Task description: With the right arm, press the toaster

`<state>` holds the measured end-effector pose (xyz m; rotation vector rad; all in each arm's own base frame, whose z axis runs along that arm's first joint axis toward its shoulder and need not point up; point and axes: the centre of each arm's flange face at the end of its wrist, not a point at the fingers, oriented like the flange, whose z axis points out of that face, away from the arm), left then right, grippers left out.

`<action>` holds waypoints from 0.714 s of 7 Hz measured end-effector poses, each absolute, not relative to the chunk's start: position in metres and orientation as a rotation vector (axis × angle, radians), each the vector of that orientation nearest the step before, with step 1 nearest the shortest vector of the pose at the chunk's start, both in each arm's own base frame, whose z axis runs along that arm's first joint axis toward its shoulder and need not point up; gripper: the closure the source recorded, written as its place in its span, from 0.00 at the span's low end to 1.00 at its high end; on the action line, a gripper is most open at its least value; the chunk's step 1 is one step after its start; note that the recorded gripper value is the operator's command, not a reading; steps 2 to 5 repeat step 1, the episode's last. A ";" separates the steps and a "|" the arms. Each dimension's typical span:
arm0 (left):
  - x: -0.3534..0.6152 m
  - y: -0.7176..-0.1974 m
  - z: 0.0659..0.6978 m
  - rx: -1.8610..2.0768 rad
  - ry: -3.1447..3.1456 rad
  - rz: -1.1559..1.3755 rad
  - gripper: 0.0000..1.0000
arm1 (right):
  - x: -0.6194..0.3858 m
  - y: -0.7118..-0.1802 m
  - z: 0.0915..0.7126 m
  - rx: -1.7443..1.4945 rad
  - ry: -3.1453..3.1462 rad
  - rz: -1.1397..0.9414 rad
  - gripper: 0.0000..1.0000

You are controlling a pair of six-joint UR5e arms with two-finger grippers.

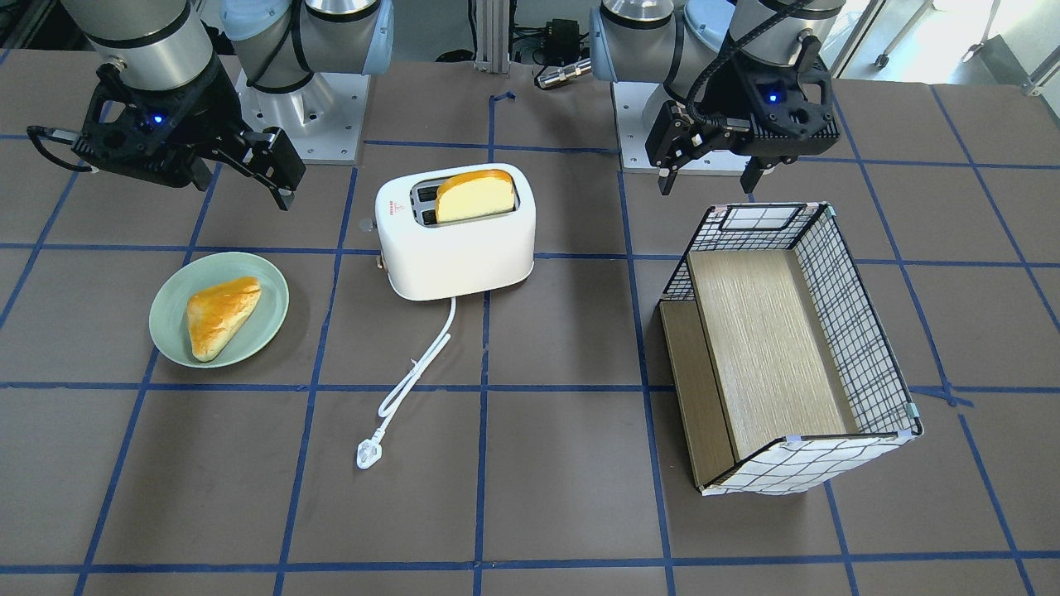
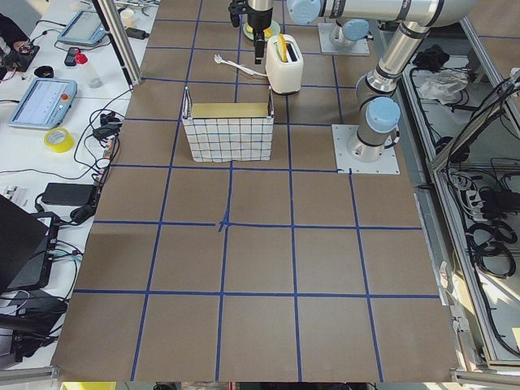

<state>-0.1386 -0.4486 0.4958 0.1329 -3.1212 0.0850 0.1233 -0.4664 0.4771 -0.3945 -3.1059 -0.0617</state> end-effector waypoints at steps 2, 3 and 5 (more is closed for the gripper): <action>-0.139 -0.449 0.496 0.133 -3.121 0.086 0.00 | 0.123 -0.466 0.477 -0.393 -3.102 -0.064 0.00; -0.139 -0.449 0.496 0.133 -3.121 0.086 0.00 | 0.123 -0.466 0.477 -0.393 -3.102 -0.064 0.00; -0.139 -0.449 0.496 0.133 -3.121 0.086 0.00 | 0.123 -0.466 0.477 -0.393 -3.102 -0.064 0.00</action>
